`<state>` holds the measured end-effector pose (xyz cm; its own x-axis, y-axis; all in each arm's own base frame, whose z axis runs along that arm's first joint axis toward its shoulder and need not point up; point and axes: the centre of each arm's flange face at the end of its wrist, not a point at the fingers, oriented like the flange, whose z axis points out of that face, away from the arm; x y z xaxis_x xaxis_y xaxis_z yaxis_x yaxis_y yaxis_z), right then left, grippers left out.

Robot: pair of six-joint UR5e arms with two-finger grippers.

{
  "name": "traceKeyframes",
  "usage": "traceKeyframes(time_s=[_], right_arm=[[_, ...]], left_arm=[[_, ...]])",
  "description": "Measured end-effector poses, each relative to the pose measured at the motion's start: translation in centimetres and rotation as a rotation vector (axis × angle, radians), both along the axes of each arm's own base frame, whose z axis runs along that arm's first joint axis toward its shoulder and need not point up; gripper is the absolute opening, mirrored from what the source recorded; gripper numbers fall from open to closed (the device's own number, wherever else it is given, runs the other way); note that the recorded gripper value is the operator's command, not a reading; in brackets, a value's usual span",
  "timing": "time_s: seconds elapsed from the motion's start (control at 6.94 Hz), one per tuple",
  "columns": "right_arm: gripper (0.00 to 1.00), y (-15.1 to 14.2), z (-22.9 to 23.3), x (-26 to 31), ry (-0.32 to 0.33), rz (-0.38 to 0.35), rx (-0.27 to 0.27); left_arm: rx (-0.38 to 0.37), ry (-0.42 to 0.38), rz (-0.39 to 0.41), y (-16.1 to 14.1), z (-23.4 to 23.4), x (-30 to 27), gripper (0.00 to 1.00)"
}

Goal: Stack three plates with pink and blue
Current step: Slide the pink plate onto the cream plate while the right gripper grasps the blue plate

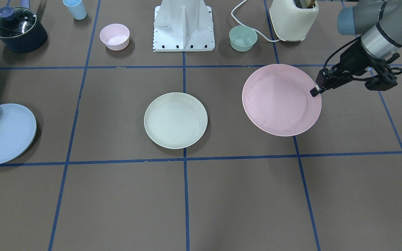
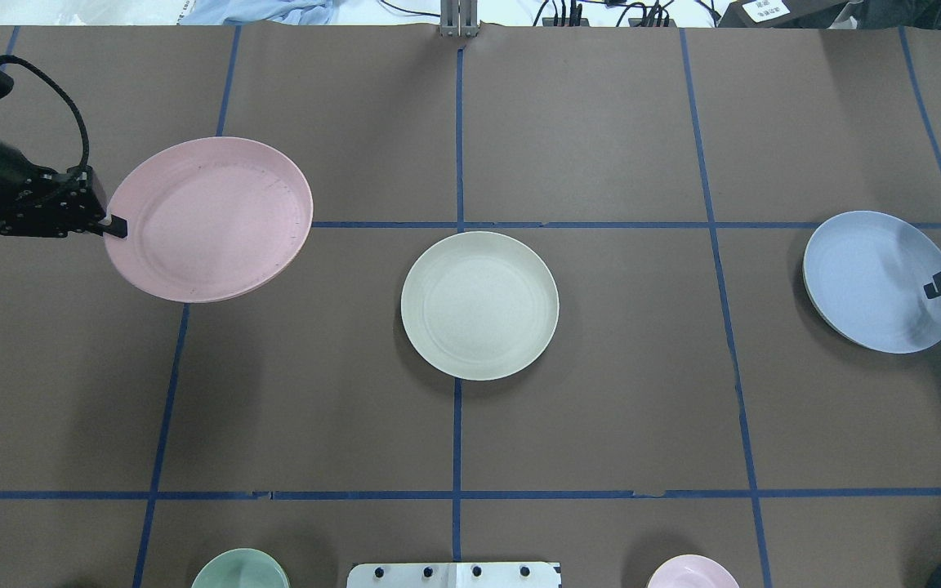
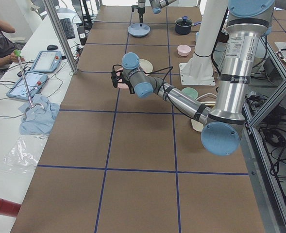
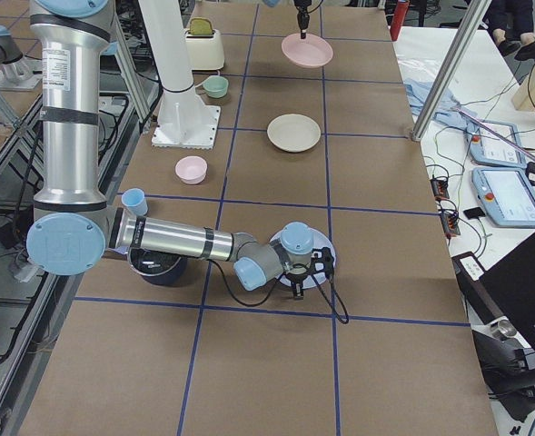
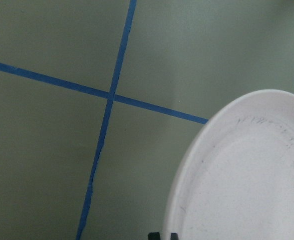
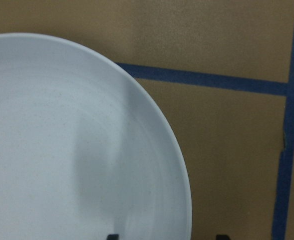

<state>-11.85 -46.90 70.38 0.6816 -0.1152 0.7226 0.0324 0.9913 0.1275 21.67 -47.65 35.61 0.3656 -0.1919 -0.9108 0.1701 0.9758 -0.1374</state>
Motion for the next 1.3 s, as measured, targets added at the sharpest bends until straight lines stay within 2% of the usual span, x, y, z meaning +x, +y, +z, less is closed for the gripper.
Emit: traceKeyframes(time_s=[0.14, 0.29, 0.72, 1.3], right_arm=[[0.3, 0.1, 0.2, 0.0, -0.003, -0.001, -0.009], [0.01, 0.2, 0.4, 0.0, -0.004, -0.002, -0.013], [0.0, 0.7, -0.6, 0.1, -0.05, -0.015, -0.019], [0.0, 0.8, -8.1, 2.9, -0.229, 0.059, -0.05]], left_arm=[[0.0, -0.021, 0.0, -0.5, -1.3, 1.6, 0.0], [-0.002, -0.043, 0.002, -0.8, -2.6, 3.3, 0.0], [-0.019, -0.06, 0.008, -0.7, -4.0, 6.0, 0.0], [-0.13, -0.045, -0.009, 3.4, -9.4, 18.9, 0.0]])
